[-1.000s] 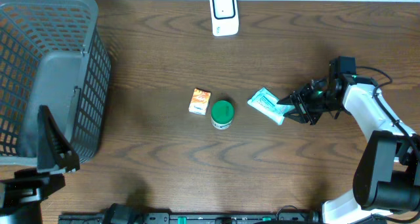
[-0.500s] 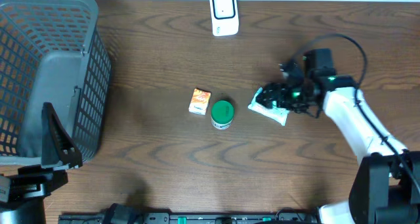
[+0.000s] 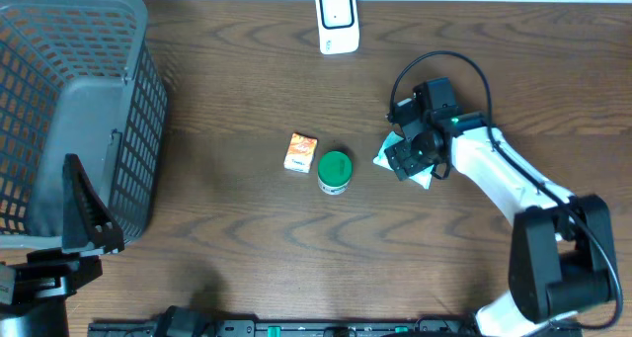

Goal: Scan the item barcode

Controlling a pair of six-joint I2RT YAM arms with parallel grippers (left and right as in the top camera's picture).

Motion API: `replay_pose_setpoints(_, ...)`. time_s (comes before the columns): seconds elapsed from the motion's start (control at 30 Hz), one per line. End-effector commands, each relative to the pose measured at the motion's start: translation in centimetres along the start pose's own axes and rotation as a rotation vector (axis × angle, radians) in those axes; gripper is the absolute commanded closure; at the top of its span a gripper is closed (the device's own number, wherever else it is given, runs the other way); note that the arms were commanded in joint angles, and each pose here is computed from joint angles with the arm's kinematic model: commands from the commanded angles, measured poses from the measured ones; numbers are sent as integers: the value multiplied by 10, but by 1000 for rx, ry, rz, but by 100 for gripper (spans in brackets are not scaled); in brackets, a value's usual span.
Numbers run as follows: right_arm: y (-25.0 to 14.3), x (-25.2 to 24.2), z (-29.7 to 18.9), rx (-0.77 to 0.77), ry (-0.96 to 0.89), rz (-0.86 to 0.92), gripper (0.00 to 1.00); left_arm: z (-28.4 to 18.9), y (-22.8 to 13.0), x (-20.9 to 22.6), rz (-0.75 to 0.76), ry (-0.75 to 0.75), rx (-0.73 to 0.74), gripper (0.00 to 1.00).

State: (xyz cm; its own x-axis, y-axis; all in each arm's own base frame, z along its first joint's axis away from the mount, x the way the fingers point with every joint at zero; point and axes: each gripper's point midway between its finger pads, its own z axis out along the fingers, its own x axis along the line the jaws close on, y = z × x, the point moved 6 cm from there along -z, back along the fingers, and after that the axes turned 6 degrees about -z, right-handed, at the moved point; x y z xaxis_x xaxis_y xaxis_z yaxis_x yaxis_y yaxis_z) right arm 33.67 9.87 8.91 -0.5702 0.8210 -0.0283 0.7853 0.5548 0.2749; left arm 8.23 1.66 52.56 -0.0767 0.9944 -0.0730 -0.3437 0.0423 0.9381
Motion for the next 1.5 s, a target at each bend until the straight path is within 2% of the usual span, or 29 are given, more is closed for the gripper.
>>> replay_pose_setpoints(0.0, -1, 4, 15, 44, 11, -57, 21, -2, 2, 3, 11, 19, -14, 1)
replay_pose_setpoints(0.1, -7, 10, 30, 92, 31, -84, 26, -2, 2, 3, 11, 19, -14, 0)
replay_pose_setpoints(0.2, -16, 9, 46, 158, 9, -94, 39, -2, 2, 3, 11, 19, -14, 0)
replay_pose_setpoints(0.27, -21, 7, 55, 198, -13, -106, 59, -2, 2, 3, 11, 19, -14, 1)
replay_pose_setpoints(0.3, -24, 7, 59, 212, -12, -106, 78, -2, 2, 3, 11, 19, -14, 1)
replay_pose_setpoints(0.37, -23, 7, 59, 208, -12, -65, 91, -2, 2, 3, 11, 19, -14, 1)
replay_pose_setpoints(0.43, -13, 11, 50, 170, 24, -24, 98, -2, 2, 3, 11, 20, -14, 1)
replay_pose_setpoints(0.53, 14, 31, 14, 79, 228, 33, 99, -2, 2, 3, 11, 19, -14, 1)
replay_pose_setpoints(0.67, 30, 50, -47, 43, 470, 84, 99, -2, 2, 3, 11, 19, -14, 1)
replay_pose_setpoints(0.97, 6, 47, -108, 102, 931, 444, 99, -2, 2, 3, 11, 19, -14, 1)
replay_pose_setpoints(1.03, 6, 44, -124, 35, 1070, 482, 99, -2, 2, 3, 11, 19, -14, 1)
replay_pose_setpoints(1.13, 14, 40, -149, -157, 1253, 480, 99, -2, 2, 3, 11, 19, -14, 1)
replay_pose_setpoints(1.23, 22, 35, -158, -265, 1323, 487, 99, -2, 2, 3, 10, 19, -14, 1)
replay_pose_setpoints(1.47, 30, 32, -154, -277, 1384, 547, 99, -2, 2, 3, 10, 19, -14, 1)
